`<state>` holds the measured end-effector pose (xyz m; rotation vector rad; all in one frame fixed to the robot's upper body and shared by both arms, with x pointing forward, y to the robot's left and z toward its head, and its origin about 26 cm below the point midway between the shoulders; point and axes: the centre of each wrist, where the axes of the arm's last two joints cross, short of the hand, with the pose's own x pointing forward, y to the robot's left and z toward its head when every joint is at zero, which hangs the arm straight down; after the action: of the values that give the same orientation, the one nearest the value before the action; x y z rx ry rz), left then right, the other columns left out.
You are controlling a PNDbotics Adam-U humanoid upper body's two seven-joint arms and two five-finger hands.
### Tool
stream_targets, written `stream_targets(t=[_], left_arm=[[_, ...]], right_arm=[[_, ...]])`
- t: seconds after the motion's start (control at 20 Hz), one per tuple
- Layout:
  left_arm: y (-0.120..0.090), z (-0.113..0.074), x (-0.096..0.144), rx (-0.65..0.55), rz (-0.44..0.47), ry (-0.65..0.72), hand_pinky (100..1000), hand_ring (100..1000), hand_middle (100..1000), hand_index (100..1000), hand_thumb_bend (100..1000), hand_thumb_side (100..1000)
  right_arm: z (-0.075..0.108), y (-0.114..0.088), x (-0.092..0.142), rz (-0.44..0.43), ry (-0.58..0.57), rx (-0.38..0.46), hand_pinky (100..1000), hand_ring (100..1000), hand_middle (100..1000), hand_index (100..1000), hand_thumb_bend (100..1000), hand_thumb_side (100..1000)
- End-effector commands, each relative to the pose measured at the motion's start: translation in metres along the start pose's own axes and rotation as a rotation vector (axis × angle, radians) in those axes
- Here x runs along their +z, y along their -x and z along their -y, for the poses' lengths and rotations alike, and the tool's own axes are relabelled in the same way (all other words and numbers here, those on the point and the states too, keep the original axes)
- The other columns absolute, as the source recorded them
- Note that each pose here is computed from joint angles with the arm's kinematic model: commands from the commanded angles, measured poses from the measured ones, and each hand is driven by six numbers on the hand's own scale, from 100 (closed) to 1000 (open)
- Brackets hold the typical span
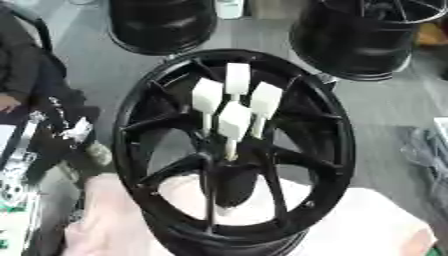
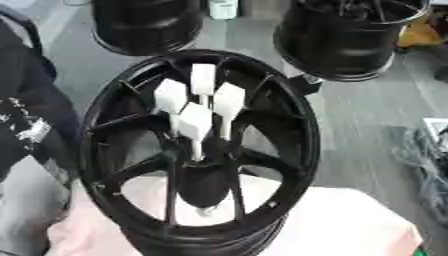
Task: Pull the pin out of the wheel hub.
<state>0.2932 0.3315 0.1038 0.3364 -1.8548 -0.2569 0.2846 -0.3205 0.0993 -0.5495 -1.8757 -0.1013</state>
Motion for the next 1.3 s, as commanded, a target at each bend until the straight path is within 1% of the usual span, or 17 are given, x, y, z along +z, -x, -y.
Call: stream_targets(t=[0.05, 0.4, 0.55, 0.7, 0.8, 0.85, 0.95, 1.05, 1.1, 1.2, 1.25, 1.3], left_arm=[[-0.01, -0.008, -0.003, -0.024, 0.04, -0.007, 664, 746, 726, 801, 433, 439], [-0.012, -0.01, -0.004, -0.036, 0.051, 0.0, 665, 746, 727, 806, 431, 427], [-0.025, -0.028, -0.01, -0.131, 0.112, 0.047, 673, 749, 731, 810, 433, 399], [-0.056, -0.063, -0.026, -0.341, 0.241, 0.133, 696, 750, 735, 817, 453, 336], [-0.083, -0.083, -0.041, -0.518, 0.336, 0.229, 721, 752, 741, 828, 482, 290], [-0.095, -0.09, -0.05, -0.6, 0.377, 0.287, 731, 752, 743, 832, 488, 285], [-0.113, -0.098, -0.065, -0.724, 0.432, 0.409, 746, 752, 746, 837, 503, 266], [-0.124, -0.101, -0.078, -0.803, 0.46, 0.52, 755, 754, 749, 839, 513, 246], [-0.13, -0.097, -0.085, -0.843, 0.48, 0.595, 767, 758, 755, 841, 526, 230], [-0.137, -0.082, -0.102, -0.905, 0.523, 0.757, 772, 758, 754, 835, 523, 212], [-0.139, -0.074, -0.11, -0.922, 0.536, 0.823, 777, 763, 756, 837, 516, 233], [-0.14, -0.065, -0.118, -0.932, 0.547, 0.887, 778, 762, 754, 830, 509, 229]], right_arm=[[0.004, -0.006, -0.003, 0.026, 0.009, 0.008, 659, 711, 714, 861, 100, 344], [0.004, -0.006, -0.003, 0.025, 0.008, 0.01, 659, 711, 713, 863, 100, 344], [0.005, -0.006, -0.004, 0.025, 0.009, 0.016, 659, 711, 713, 862, 100, 343], [0.007, -0.005, -0.004, 0.024, 0.008, 0.028, 659, 710, 713, 861, 100, 343], [0.009, -0.004, -0.003, 0.02, 0.006, 0.036, 659, 710, 712, 861, 100, 344], [0.009, -0.003, -0.003, 0.018, 0.004, 0.04, 659, 710, 712, 861, 100, 344], [0.009, -0.002, -0.002, 0.016, -0.005, 0.045, 659, 710, 712, 861, 100, 344], [0.009, -0.002, -0.002, 0.015, -0.013, 0.05, 659, 710, 712, 861, 100, 344], [0.009, -0.001, -0.002, 0.014, -0.019, 0.054, 659, 710, 712, 861, 100, 343], [0.01, 0.0, -0.001, 0.01, -0.029, 0.061, 659, 710, 712, 861, 100, 344], [0.01, 0.001, -0.001, 0.007, -0.032, 0.063, 659, 710, 712, 861, 100, 345], [0.011, 0.002, 0.0, 0.004, -0.034, 0.066, 659, 710, 712, 861, 100, 345]])
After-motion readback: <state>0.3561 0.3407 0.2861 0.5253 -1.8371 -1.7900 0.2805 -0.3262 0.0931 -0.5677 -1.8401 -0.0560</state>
